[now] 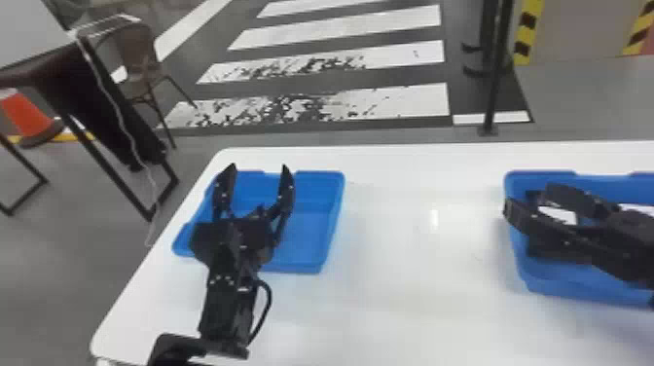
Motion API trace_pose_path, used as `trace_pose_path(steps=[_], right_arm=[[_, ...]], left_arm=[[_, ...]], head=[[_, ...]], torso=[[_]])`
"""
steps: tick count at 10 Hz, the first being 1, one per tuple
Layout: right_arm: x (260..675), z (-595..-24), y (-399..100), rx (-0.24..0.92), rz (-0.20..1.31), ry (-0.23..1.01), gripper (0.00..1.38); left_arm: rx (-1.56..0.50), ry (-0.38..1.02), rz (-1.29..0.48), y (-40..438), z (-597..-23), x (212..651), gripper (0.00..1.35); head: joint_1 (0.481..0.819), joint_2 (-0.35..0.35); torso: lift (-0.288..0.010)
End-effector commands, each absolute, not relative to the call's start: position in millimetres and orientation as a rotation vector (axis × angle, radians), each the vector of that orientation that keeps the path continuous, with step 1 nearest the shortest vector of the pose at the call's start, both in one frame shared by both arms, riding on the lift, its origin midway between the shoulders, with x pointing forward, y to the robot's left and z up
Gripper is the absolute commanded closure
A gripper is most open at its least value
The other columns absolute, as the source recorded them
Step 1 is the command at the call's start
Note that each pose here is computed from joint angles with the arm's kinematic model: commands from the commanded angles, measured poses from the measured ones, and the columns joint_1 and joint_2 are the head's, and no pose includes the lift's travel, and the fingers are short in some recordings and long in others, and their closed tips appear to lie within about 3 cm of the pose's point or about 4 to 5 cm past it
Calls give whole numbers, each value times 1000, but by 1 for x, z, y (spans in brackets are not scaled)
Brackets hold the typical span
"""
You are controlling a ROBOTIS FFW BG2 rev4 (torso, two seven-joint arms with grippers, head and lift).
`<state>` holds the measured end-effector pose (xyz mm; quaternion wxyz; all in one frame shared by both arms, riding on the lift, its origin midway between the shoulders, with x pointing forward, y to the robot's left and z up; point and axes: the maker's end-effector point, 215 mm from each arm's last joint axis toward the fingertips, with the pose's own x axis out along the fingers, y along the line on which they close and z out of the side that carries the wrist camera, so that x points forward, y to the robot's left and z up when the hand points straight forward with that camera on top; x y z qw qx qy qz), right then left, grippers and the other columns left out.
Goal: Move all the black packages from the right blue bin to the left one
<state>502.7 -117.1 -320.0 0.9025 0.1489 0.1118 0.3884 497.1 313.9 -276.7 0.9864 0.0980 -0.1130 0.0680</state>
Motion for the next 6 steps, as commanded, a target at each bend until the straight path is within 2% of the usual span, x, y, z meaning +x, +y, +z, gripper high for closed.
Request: trace_pose_path(steps=[1, 2, 4, 6], right_arm=[[519, -324, -176, 153, 634, 237, 116], [524, -328, -206, 88, 525, 261, 116], [530, -350, -238, 38, 403, 331, 113], [539, -374, -244, 40, 368, 389, 113]], left_arm=[[83, -244, 91, 284, -264, 476, 160], [25, -248, 66, 269, -257, 461, 160], [-39, -232, 4, 240, -252, 440, 160], [-73, -195, -24, 223, -261, 436, 160]], head=[[695, 238], [695, 166], [695, 51], [695, -1]], torso=[[-183], [-183], [-183], [-183]])
